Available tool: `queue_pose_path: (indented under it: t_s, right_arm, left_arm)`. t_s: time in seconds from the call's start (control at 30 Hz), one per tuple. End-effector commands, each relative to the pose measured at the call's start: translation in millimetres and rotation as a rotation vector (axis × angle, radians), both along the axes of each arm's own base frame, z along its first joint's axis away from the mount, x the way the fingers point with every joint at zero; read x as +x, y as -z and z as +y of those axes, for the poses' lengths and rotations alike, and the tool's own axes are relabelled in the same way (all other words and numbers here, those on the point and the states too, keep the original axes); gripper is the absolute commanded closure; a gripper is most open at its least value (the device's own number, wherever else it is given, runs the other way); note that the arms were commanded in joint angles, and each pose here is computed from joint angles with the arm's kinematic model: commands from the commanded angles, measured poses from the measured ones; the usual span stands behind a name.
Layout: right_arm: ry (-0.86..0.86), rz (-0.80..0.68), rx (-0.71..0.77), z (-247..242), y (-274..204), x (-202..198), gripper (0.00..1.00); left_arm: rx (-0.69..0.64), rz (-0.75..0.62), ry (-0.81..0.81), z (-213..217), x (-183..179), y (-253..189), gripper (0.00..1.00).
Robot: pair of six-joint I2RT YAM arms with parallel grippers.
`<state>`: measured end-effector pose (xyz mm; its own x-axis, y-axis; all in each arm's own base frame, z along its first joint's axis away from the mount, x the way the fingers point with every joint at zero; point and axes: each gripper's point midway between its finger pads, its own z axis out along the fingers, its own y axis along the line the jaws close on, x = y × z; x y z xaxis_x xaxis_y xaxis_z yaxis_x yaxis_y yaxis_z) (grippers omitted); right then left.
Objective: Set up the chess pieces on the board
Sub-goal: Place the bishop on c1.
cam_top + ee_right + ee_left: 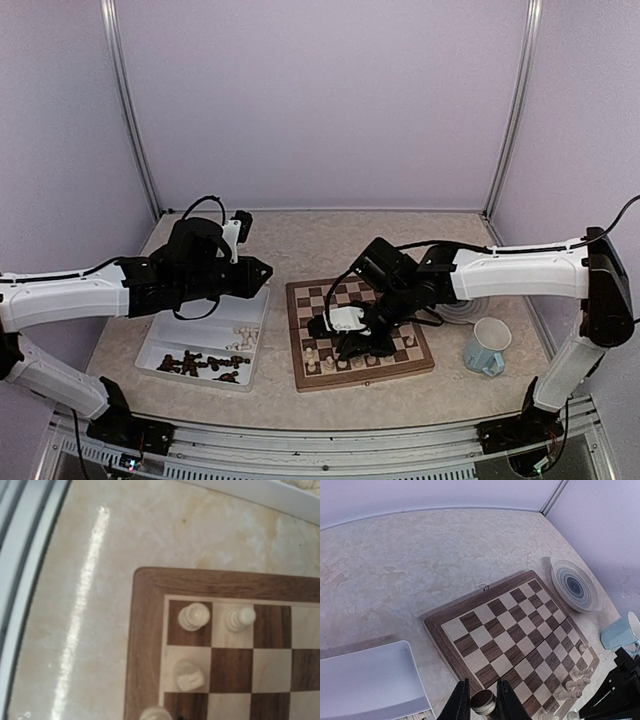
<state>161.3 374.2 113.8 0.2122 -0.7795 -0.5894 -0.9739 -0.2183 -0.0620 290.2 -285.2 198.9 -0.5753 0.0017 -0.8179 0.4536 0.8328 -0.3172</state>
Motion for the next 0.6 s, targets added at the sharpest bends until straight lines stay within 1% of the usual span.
queue_pose_path:
  t_s: [0.0, 0.2, 0.57]
  right_arm:
    - [-0.007, -0.036, -0.019, 3.0, 11.8, 1.0, 1.00]
    - [0.026, -0.056, -0.041, 5.7, 21.9, 10.0, 1.00]
    - [0.018, -0.040, -0.060, 3.8, 33.0, 7.5, 1.00]
  left_arm:
    - [-0.025, -0.015, -0.007, 2.4, -0.3, -5.7, 0.80]
    - [-0.028, -0.012, -0.009, 4.4, -2.0, -4.3, 0.80]
    - [-0.014, -0.018, -0.030, 11.9, -1.6, -4.8, 0.79]
